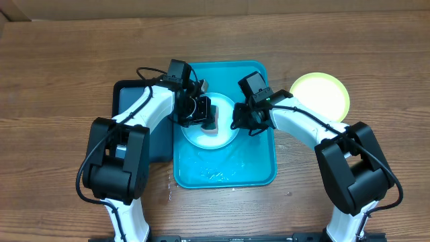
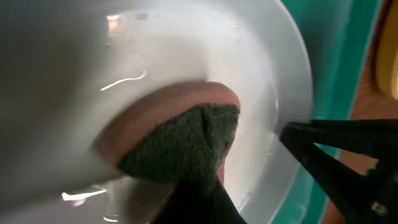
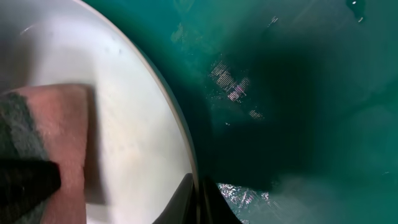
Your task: Clean dirty plates on tray and stack at the side
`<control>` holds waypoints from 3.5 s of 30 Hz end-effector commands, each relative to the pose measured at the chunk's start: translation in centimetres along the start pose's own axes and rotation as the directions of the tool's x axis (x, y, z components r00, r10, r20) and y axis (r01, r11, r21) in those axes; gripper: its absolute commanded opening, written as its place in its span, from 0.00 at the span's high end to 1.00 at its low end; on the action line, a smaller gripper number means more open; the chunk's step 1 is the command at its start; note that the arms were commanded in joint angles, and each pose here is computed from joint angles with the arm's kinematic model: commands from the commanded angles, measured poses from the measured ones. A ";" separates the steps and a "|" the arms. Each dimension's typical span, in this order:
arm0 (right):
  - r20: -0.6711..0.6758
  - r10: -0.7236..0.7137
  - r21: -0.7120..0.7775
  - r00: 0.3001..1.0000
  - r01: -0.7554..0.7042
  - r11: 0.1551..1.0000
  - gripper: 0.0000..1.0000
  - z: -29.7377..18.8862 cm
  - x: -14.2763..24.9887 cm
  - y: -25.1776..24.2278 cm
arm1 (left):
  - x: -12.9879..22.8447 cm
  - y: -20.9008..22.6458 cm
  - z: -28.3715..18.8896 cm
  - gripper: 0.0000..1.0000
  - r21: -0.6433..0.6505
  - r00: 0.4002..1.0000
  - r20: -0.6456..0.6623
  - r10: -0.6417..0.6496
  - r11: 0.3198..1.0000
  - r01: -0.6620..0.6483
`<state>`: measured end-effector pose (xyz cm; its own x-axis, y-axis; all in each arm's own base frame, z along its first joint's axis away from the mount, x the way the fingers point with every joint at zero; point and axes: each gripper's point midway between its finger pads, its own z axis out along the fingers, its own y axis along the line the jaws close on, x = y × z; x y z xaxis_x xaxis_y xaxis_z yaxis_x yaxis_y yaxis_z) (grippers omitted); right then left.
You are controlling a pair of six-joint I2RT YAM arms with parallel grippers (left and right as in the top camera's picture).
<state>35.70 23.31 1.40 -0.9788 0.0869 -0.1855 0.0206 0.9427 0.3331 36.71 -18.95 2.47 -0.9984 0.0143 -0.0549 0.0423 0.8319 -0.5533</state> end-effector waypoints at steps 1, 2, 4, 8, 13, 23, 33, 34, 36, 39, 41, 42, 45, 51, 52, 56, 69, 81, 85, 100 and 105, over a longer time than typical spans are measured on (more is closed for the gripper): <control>-0.002 -0.011 -0.016 1.000 0.011 1.000 0.91 -0.1 0.2 0.5 | -0.5 -1.6 -1.5 0.96 0.045 0.998 0.033 0.050 0.998 -0.051; -0.002 -0.011 -0.016 1.000 0.011 1.000 0.90 -0.1 0.2 0.5 | -0.7 -1.4 -2.0 0.96 0.023 0.997 0.050 0.053 0.998 -0.054; -0.002 -0.011 -0.016 1.000 0.011 1.000 0.89 -0.1 0.2 0.5 | -1.1 -0.7 -3.0 0.96 -0.039 0.995 0.080 0.055 0.998 -0.052; -0.001 -0.012 -0.016 1.000 0.011 1.000 0.89 -0.1 0.2 0.5 | -0.4 1.0 -3.8 0.96 -0.146 0.997 0.072 0.034 0.989 -0.023; -0.001 -0.011 -0.016 1.000 0.011 1.000 0.89 -0.1 0.2 0.5 | 1.6 3.9 -3.4 0.96 -0.285 1.000 0.019 -0.017 0.958 0.022; -0.001 -0.011 -0.016 1.000 0.011 1.000 0.90 -0.1 0.2 0.5 | 3.1 6.4 -1.5 0.96 -0.328 0.993 0.052 -0.106 0.938 0.117; -0.001 -0.011 -0.016 1.000 0.011 1.000 0.90 -0.1 0.2 0.5 | 2.1 0.6 -0.9 0.96 -0.004 0.996 0.022 -0.081 0.997 0.081; -0.001 -0.011 -0.016 1.000 0.011 1.000 0.90 -0.1 0.2 0.5 | 1.7 0.6 -1.3 0.96 -0.004 0.996 0.029 -0.081 0.997 0.081; -0.001 -0.011 -0.016 1.000 0.011 1.000 0.86 -0.1 0.2 0.5 | 0.9 0.5 -2.5 0.96 -0.003 0.996 0.045 -0.072 0.997 0.072; -0.001 -0.011 -0.016 1.000 0.011 1.000 0.77 -0.1 0.2 0.5 | -0.3 0.1 -4.6 0.96 -0.006 0.997 0.069 -0.045 0.999 0.046; -0.001 -0.011 -0.017 1.000 0.011 1.000 0.76 -0.1 0.2 0.5 | -0.8 0.2 -5.4 0.96 -0.024 0.996 0.086 -0.038 0.999 0.040; 0.000 -0.011 -0.017 1.000 0.011 1.000 0.76 -0.1 0.2 0.5 | -1.0 0.8 -5.6 0.95 -0.056 0.994 0.096 -0.042 0.997 0.048; 0.000 -0.011 -0.017 1.000 0.011 1.000 0.76 -0.1 0.2 0.5 | -0.6 2.7 -5.5 0.95 -0.149 0.994 0.097 -0.056 0.986 0.070; 0.001 -0.012 -0.018 1.000 0.012 1.000 0.76 -0.1 0.2 0.5 | 1.4 4.7 -3.6 0.92 -0.228 0.996 0.051 -0.074 0.970 0.084; 0.001 -0.011 -0.018 1.000 0.011 1.000 0.76 -0.1 0.2 0.5 | 1.6 4.9 -3.3 0.92 -0.228 0.996 0.049 -0.072 0.970 0.082; 0.001 -0.011 -0.018 1.000 0.011 1.000 0.77 -0.1 0.2 0.5 | 2.3 5.7 -1.7 0.90 -0.224 0.997 0.044 -0.070 0.971 0.078; 0.002 -0.012 -0.019 1.000 0.012 1.000 0.85 -0.1 0.1 0.5 | 2.4 0.4 0.5 0.96 0.134 0.998 -0.026 -0.055 0.989 0.058; 0.001 -0.012 -0.018 1.000 0.012 1.000 0.92 -0.1 0.2 0.5 | -1.8 -1.6 -9.7 0.96 0.157 0.982 0.186 0.023 0.986 -0.052; 0.001 -0.011 -0.018 1.000 0.011 1.000 0.91 -0.1 0.2 0.5 | -1.3 2.3 -13.9 0.96 -0.009 0.965 0.258 -0.036 0.999 0.039; -0.007 -0.007 -0.010 1.000 0.007 1.000 0.83 -0.1 0.3 0.3 | 7.0 15.7 -13.7 0.96 -0.496 0.969 0.136 -0.206 0.833 0.246; -0.007 -0.007 -0.011 1.000 0.007 1.000 0.83 -0.1 0.3 0.3 | 7.7 17.3 -12.3 0.93 -0.518 0.955 0.178 -0.239 0.802 0.297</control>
<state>35.44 23.45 1.39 -0.9811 0.0825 -0.1749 0.0187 0.9406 0.3389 29.76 1.53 3.58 -0.9638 -0.2577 -0.0691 -0.2517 0.9641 -0.0851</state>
